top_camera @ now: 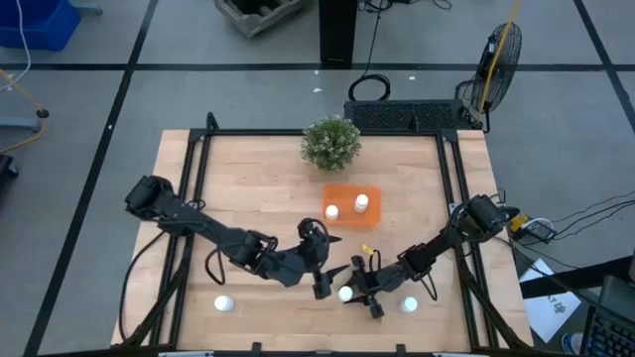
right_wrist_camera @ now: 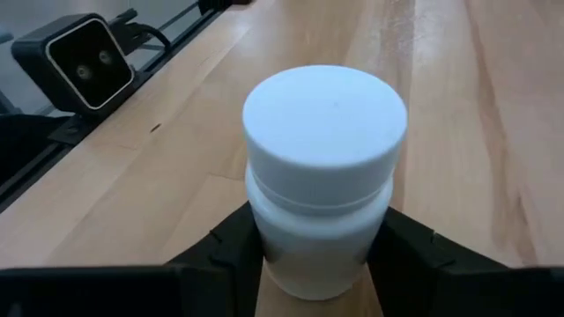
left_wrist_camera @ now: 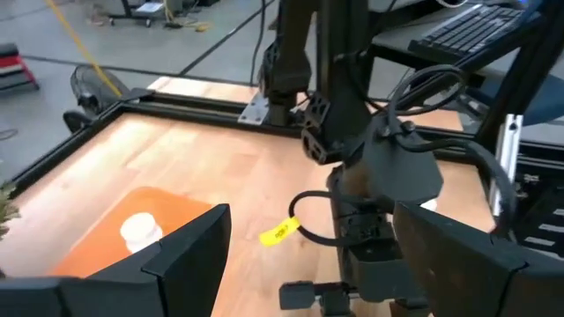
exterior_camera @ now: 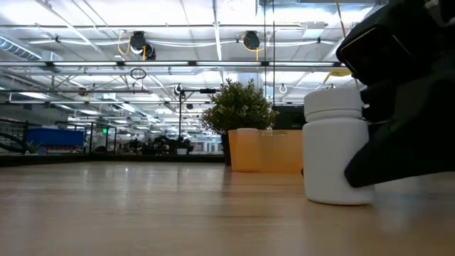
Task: Pick and place pill bottles into a basket
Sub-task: Put the white pill bottle into the orange bin
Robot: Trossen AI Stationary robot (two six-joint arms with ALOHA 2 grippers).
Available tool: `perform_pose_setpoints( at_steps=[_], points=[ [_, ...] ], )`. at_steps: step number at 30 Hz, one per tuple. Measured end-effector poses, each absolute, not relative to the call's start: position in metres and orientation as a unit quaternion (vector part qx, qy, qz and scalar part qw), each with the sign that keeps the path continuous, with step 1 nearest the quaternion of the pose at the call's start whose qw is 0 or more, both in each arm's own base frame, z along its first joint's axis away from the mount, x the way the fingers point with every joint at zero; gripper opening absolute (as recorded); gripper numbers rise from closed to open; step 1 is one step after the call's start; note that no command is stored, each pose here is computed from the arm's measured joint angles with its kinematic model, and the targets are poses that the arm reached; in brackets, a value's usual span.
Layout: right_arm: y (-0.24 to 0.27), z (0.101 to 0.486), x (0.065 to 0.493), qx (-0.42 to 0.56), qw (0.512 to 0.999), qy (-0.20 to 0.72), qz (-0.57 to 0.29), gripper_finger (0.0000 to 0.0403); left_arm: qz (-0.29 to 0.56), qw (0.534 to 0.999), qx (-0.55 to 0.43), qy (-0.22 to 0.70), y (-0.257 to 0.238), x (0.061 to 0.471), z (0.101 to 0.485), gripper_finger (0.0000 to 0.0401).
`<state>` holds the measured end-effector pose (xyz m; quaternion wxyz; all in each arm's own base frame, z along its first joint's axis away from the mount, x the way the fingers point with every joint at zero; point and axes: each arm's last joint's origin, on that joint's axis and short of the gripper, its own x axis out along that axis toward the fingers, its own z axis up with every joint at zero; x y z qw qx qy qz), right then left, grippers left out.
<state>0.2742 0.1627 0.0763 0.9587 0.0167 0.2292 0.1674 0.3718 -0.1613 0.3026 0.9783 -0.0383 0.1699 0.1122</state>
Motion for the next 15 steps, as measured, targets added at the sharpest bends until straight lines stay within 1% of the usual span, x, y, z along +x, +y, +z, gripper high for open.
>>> perform_pose_setpoints(
  at_steps=[4,8,15],
  points=[
    [0.162,0.082,0.275,0.018,0.962,0.222,0.156,0.0151,0.116,0.975,-0.059,0.178,-0.158,0.373,0.301,0.0324],
    [0.16,0.101,0.275,0.016,0.972,0.198,0.125,0.0152,0.098,0.976,-0.068,0.184,-0.157,0.373,0.3,0.0324],
    [0.15,0.135,0.266,-0.003,0.978,0.201,0.057,0.0152,0.095,0.975,-0.075,0.188,-0.156,0.375,0.298,0.0324]
  ],
)
